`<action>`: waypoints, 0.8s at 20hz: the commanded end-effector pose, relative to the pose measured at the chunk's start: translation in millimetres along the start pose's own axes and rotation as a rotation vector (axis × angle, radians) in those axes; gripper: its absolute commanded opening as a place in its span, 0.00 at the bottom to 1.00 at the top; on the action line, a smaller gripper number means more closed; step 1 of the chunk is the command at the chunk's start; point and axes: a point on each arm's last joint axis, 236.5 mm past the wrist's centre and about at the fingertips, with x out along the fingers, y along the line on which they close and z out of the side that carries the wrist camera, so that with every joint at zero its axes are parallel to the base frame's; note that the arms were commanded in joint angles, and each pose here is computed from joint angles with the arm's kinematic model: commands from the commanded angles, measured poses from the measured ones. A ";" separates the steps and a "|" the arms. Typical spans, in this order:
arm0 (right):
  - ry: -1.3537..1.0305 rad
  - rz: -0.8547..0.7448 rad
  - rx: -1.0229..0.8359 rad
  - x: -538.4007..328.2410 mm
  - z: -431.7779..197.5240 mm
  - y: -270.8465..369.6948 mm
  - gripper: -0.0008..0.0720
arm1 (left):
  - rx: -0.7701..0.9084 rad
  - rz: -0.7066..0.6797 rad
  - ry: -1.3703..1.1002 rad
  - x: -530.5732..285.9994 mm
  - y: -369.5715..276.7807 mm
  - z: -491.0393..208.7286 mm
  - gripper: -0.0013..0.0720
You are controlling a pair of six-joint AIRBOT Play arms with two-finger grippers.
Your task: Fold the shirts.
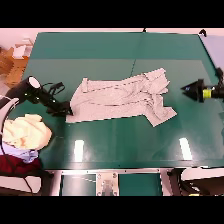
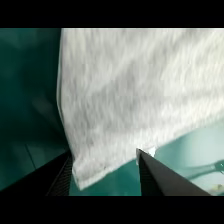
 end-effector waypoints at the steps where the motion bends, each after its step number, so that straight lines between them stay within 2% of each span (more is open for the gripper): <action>1: 0.065 -0.065 0.059 17.1 -60.6 -40.1 0.59 | -0.078 -0.012 0.105 10.6 14.5 -33.6 0.68; 4: 0.094 -0.085 0.108 28.1 -76.5 -56.7 0.59 | -0.136 -0.054 0.053 23.2 14.0 -28.5 0.68; 5: 0.093 -0.098 0.115 31.5 -78.8 -60.9 0.59 | -0.149 -0.081 0.001 24.5 8.4 -16.1 0.61; 6: 0.088 -0.120 0.114 34.2 -79.3 -66.9 0.59 | -0.143 -0.114 -0.048 23.4 1.5 -4.1 0.33; 7: 0.089 -0.155 0.102 34.3 -79.6 -75.7 0.59 | -0.133 -0.144 -0.082 22.0 -4.9 4.2 0.20; 8: 0.093 -0.202 0.108 29.7 -79.9 -86.5 0.59 | -0.138 -0.161 -0.093 21.2 -8.6 7.2 0.18; 9: 0.084 -0.230 0.121 22.1 -76.2 -94.0 0.59 | -0.140 -0.172 -0.087 20.9 -11.3 6.0 0.09; 10: 0.064 -0.223 0.138 14.9 -69.8 -94.9 0.59 | -0.131 -0.174 -0.079 20.9 -12.1 4.0 0.05; 16: 0.039 -0.097 0.184 -1.6 -56.0 -68.7 0.59 | -0.114 -0.178 -0.068 20.9 -13.4 1.0 0.05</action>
